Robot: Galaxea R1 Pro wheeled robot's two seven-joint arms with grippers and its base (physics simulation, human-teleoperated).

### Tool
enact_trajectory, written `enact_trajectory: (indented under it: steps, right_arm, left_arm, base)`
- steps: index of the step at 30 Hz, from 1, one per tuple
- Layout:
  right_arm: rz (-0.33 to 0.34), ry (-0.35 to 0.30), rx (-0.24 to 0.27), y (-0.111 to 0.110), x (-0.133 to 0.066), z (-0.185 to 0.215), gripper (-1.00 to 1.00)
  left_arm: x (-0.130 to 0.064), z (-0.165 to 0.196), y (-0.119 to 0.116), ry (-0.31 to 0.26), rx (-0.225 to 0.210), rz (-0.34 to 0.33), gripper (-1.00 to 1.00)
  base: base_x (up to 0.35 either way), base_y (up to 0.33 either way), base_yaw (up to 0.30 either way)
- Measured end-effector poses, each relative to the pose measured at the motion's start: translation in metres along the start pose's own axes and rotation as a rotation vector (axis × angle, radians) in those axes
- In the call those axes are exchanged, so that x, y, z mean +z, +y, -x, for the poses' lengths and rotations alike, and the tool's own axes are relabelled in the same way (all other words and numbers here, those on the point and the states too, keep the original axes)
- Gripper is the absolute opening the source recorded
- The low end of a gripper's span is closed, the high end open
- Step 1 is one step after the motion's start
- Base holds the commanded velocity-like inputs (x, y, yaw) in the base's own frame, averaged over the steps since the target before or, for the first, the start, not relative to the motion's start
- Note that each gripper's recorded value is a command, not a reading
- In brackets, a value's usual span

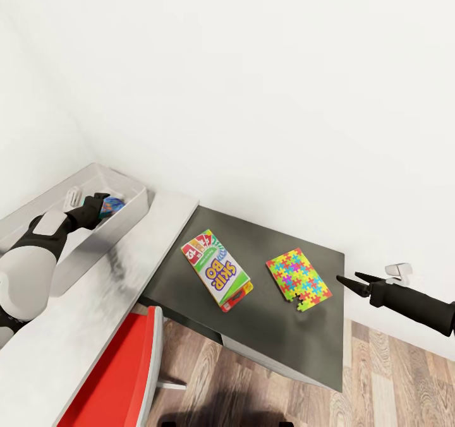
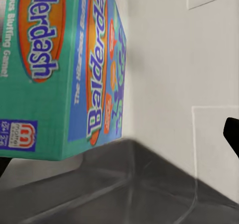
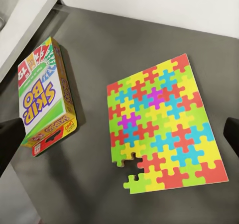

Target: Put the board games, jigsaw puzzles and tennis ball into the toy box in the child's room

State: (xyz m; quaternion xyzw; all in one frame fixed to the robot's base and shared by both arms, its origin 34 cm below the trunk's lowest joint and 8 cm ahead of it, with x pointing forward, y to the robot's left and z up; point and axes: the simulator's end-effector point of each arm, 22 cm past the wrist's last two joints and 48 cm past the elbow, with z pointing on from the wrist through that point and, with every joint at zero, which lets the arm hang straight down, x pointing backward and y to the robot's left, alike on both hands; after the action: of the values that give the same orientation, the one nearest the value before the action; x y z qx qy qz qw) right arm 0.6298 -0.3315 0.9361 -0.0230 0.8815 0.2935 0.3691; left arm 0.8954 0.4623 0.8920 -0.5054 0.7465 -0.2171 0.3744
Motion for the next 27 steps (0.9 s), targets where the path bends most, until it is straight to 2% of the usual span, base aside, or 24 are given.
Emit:
enact_trajectory:
  steps: [10,15,19,27]
  right_arm:
    - [0.000,0.000,0.000,0.000,0.000,0.000,1.00]
    - [0.000,0.000,0.000,0.000,0.000,0.000,1.00]
    - [0.000,0.001,0.000,0.000,0.000,0.000,1.00]
    - [0.000,0.001,-0.001,0.000,0.000,0.000,1.00]
  left_arm:
    - [-0.004,0.014,0.009,-0.016,0.008,0.024,1.00]
    - [-0.010,0.031,0.029,-0.033,0.009,0.090,1.00]
    - [-0.019,0.041,0.055,-0.018,0.012,0.197,1.00]
    - [-0.029,0.054,0.060,-0.019,0.027,0.252,1.00]
  base:
    - [0.000,0.000,0.000]
    - [0.000,0.000,0.000]
    - [0.000,0.000,0.000]
    - [0.000,0.000,0.000]
